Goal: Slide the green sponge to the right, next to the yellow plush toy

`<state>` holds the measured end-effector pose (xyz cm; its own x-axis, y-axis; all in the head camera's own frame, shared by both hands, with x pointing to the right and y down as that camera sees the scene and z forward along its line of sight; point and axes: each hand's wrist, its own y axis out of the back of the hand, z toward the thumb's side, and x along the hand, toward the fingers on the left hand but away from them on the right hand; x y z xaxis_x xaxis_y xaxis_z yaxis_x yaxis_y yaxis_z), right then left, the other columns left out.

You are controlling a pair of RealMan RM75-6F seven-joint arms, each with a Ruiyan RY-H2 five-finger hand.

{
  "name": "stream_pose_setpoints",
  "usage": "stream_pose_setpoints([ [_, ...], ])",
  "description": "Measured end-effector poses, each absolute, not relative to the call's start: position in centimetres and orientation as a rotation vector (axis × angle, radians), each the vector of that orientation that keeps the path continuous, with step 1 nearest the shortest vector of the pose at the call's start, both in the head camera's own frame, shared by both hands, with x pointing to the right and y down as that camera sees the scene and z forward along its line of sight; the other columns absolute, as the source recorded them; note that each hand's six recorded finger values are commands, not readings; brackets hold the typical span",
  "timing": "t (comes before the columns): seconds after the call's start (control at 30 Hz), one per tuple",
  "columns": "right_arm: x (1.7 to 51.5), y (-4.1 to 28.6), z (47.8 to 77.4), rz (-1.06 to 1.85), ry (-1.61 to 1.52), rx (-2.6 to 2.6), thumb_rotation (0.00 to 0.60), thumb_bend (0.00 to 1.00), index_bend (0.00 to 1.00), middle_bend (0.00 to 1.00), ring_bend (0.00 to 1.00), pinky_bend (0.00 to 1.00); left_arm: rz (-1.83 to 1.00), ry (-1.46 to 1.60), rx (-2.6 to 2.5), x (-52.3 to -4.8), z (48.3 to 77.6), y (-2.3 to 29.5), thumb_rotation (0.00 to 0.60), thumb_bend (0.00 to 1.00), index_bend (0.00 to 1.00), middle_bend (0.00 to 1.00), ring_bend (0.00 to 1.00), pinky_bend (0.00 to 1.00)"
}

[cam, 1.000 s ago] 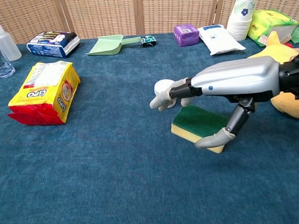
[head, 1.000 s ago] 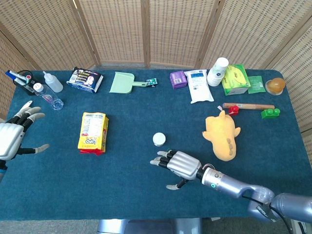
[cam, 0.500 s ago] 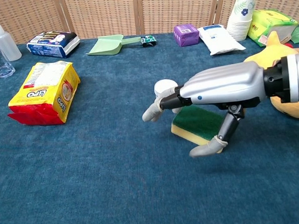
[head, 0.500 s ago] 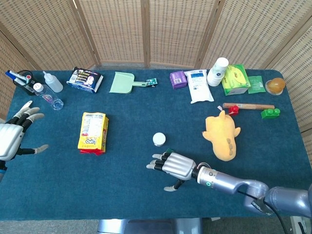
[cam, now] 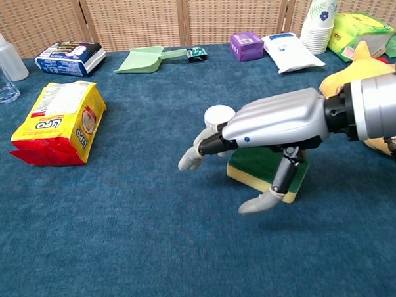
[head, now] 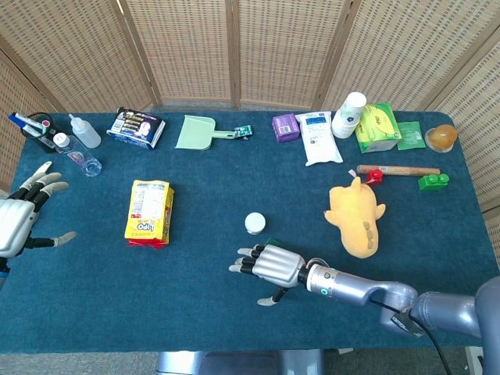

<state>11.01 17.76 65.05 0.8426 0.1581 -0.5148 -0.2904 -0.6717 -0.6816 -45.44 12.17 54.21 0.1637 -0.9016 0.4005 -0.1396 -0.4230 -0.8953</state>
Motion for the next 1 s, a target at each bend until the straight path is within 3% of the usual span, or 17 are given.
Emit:
stream_pose_setpoints([
  [0.33, 11.0, 17.3, 66.0, 0.727, 0.114, -2.188, 0.336, 0.35, 0.11, 0.21, 0.06, 0.23, -1.328, 1.012, -1.713, -45.7, 54.1, 12.3, 0.479, 0.11, 0.19, 0.15, 0.12, 0.33],
  [0.67, 13.8, 16.7, 65.7, 0.790, 0.091, -2.148, 0.336, 0.35, 0.15, 0.29, 0.11, 0.23, -1.308, 1.009, -1.724, -45.2, 54.1, 12.2, 0.477, 0.10, 0.19, 0.15, 0.12, 0.33],
  [1.0, 16.1, 17.2, 65.3, 0.849, 0.102, -2.131, 0.337, 0.35, 0.16, 0.31, 0.12, 0.23, -1.296, 1.004, -1.736, -44.7, 54.0, 12.3, 0.481, 0.11, 0.19, 0.14, 0.11, 0.33],
])
